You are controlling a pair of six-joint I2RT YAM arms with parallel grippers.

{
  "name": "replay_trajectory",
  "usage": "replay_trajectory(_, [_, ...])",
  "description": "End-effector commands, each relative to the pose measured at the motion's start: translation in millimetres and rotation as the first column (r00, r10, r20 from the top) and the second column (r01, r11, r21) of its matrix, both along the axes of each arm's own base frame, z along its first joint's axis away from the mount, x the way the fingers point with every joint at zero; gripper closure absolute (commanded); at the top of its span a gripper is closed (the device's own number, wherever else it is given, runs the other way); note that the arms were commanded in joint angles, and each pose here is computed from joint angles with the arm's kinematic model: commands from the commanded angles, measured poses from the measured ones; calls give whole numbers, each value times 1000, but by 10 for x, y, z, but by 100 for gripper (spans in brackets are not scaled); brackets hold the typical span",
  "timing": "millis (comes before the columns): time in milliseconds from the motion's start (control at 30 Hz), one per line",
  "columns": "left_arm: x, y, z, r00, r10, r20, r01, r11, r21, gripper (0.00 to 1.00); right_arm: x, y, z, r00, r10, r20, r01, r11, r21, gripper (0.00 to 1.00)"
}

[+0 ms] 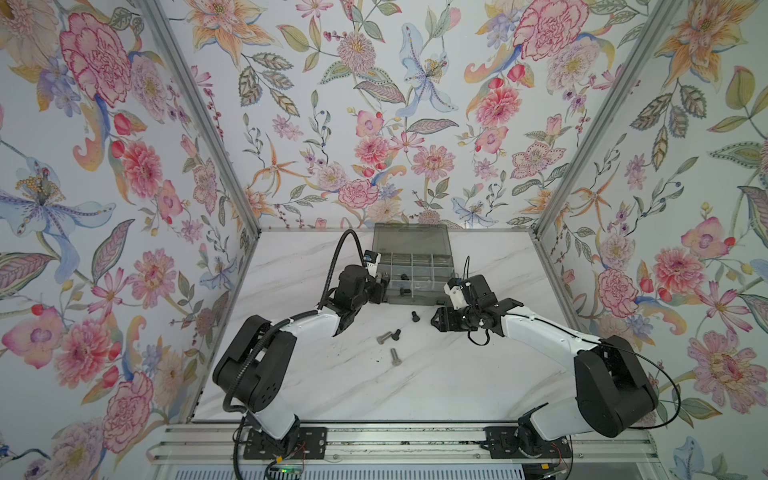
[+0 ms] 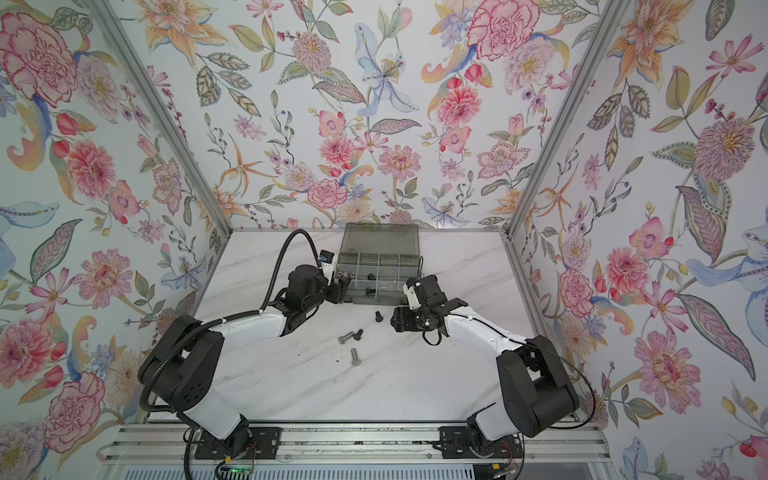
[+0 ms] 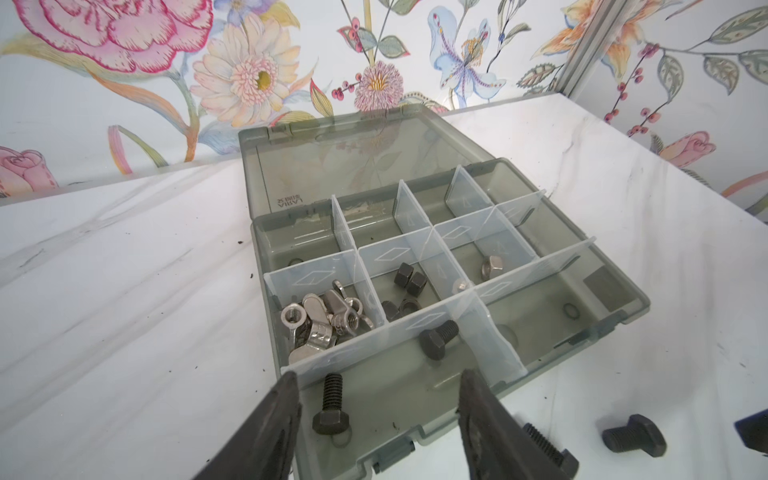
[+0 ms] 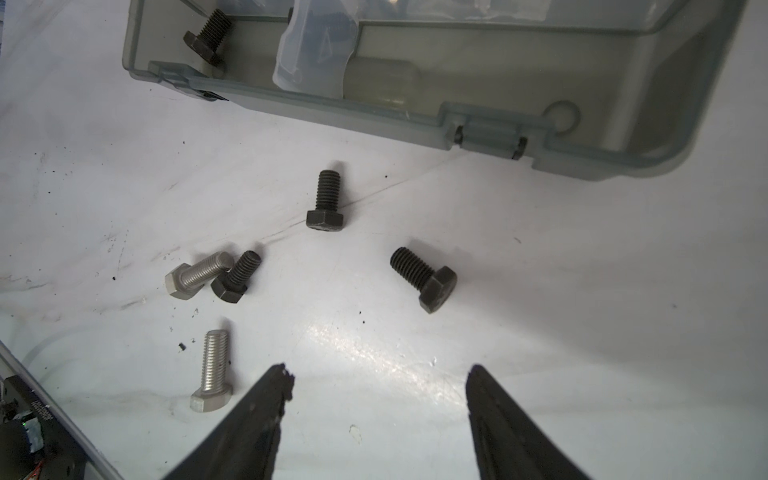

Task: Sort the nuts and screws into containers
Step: 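Carry the dark bolt into a front box compartment and open the left gripper, then move the left gripper down around a dark bolt beside the silver bolt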

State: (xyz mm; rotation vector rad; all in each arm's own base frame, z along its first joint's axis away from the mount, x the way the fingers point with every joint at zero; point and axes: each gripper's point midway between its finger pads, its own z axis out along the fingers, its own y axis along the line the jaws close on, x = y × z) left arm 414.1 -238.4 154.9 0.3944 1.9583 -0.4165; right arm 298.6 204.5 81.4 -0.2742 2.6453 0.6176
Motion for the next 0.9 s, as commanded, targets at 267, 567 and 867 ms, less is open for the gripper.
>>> replay_trajectory(267, [-537, 437, -60, 991, 112, -79, -118, 989, -86, 30, -21, 213, 1, 999, 40, 6, -40, 999, -6, 29])
replay_trajectory(567, [-888, 435, -74, 985, 123, -124, -142, 978, -155, 26, -17, 325, -71, 999, 50, -5, -50, 998, -26, 29])
replay_trajectory(867, [-1176, -47, -475, 953, 83, -291, -86, 996, 2, 26, -28, 270, -90, 999, 35, -5, -35, 999, -34, 29])
